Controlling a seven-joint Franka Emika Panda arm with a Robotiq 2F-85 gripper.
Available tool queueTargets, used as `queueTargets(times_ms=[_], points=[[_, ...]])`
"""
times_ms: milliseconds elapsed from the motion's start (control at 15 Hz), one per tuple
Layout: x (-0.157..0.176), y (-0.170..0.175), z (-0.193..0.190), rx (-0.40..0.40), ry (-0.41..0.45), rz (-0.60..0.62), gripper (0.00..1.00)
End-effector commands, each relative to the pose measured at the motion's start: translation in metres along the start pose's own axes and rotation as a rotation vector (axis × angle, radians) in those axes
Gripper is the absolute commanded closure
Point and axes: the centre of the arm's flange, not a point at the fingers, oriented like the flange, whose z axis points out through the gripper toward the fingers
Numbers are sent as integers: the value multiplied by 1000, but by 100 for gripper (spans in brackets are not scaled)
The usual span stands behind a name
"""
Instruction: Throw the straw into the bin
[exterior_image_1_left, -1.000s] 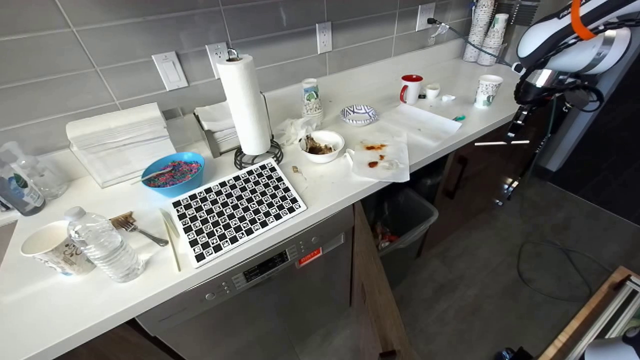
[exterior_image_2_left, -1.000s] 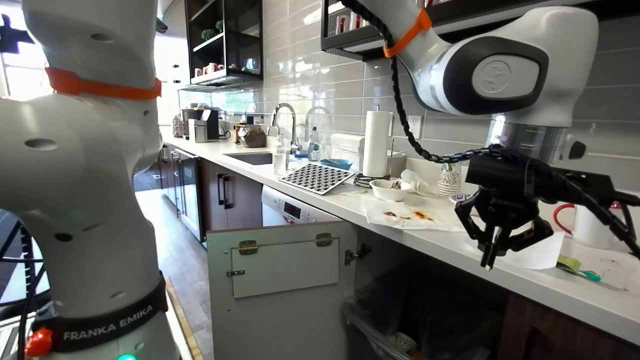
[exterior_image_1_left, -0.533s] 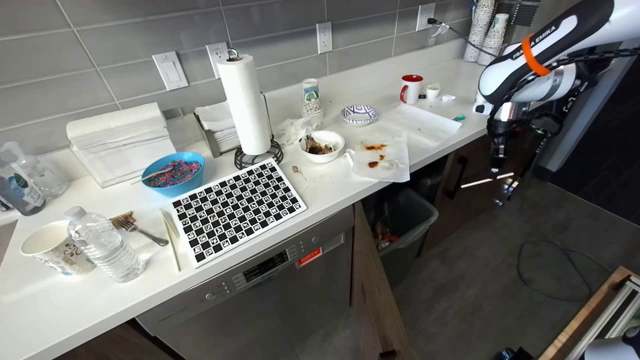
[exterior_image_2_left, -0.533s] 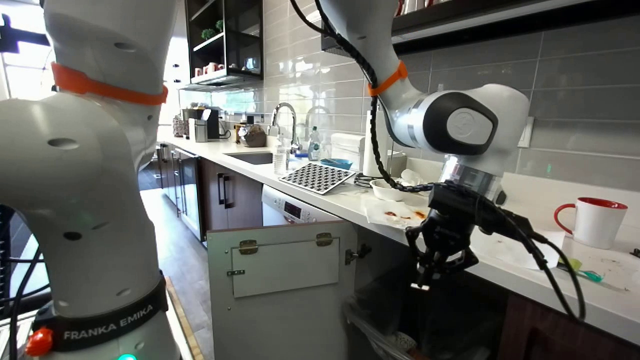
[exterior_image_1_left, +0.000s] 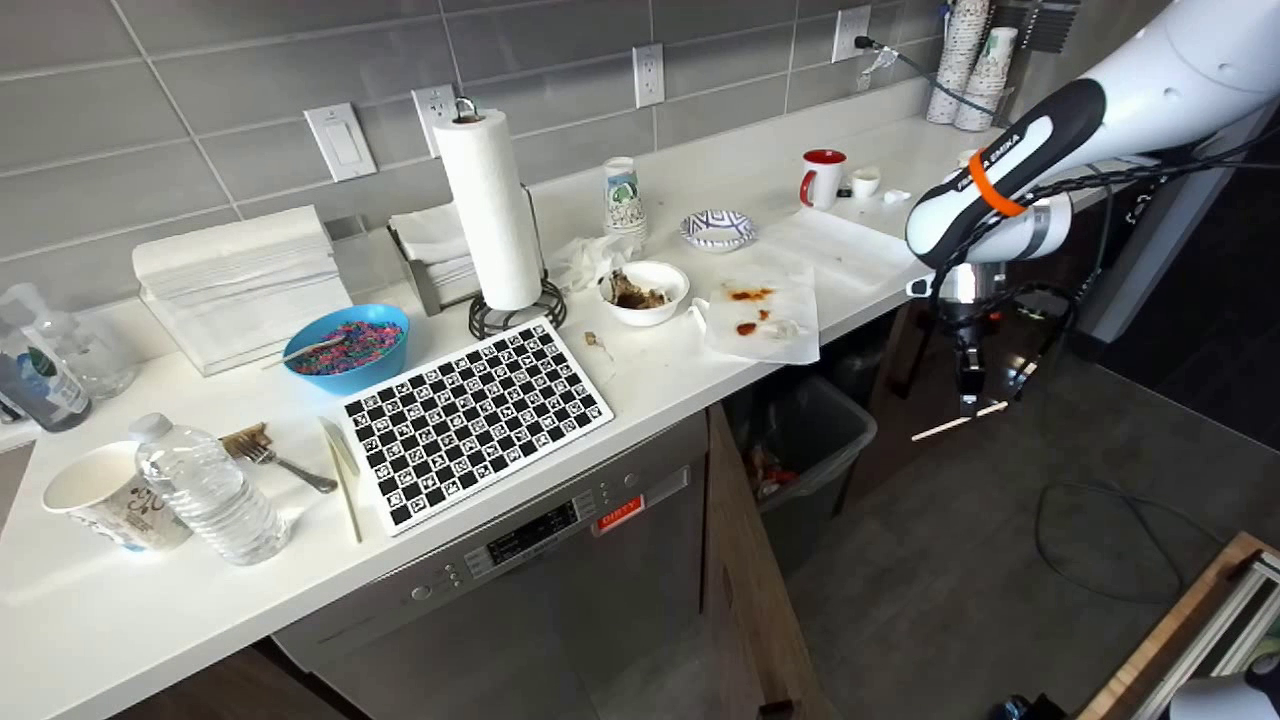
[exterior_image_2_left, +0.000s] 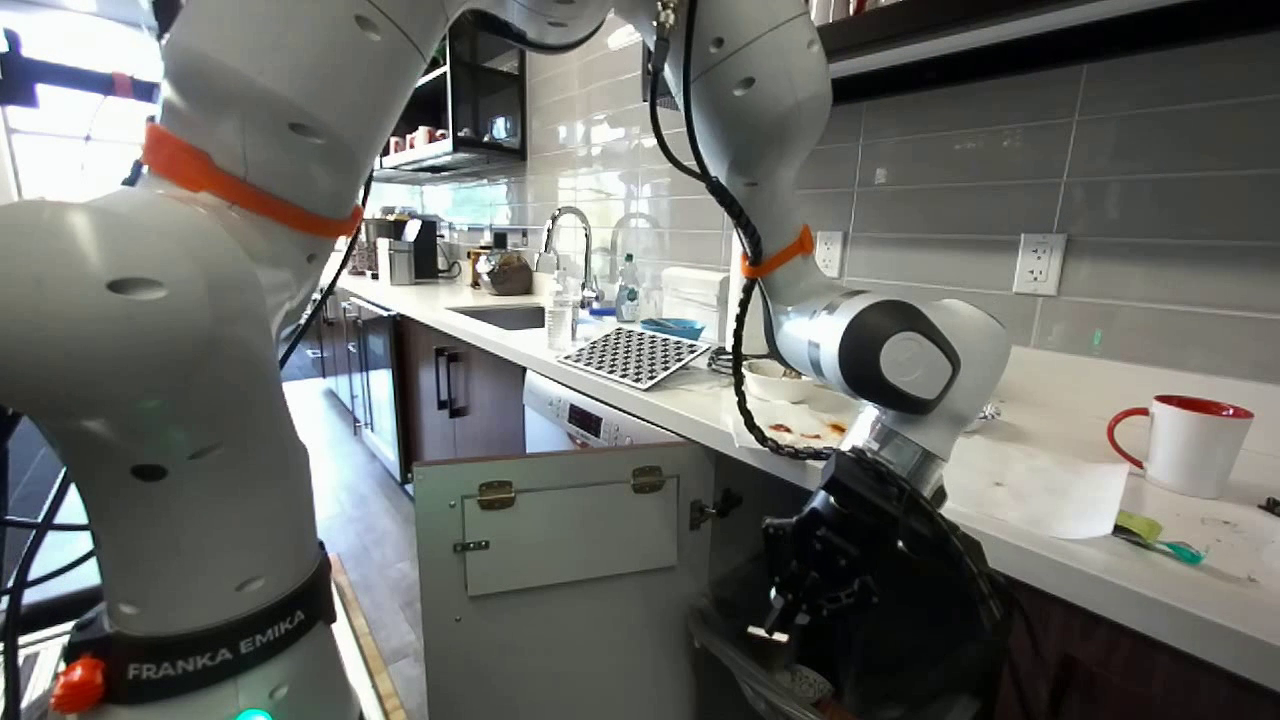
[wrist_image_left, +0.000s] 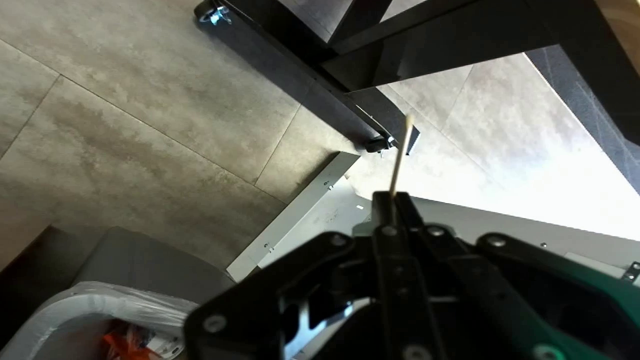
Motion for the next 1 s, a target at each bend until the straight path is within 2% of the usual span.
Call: queueTargets(times_ms=[0,400,533,600,733,933], points=[[32,31,18,7,73,77,99],[65,59,28,0,312,238,99],[65,65,24,-3,393,289,99],[52,49,16,-6,324,232,97],[54,54,13,-8,364,262,97],[54,56,11,-5,373,271,97]])
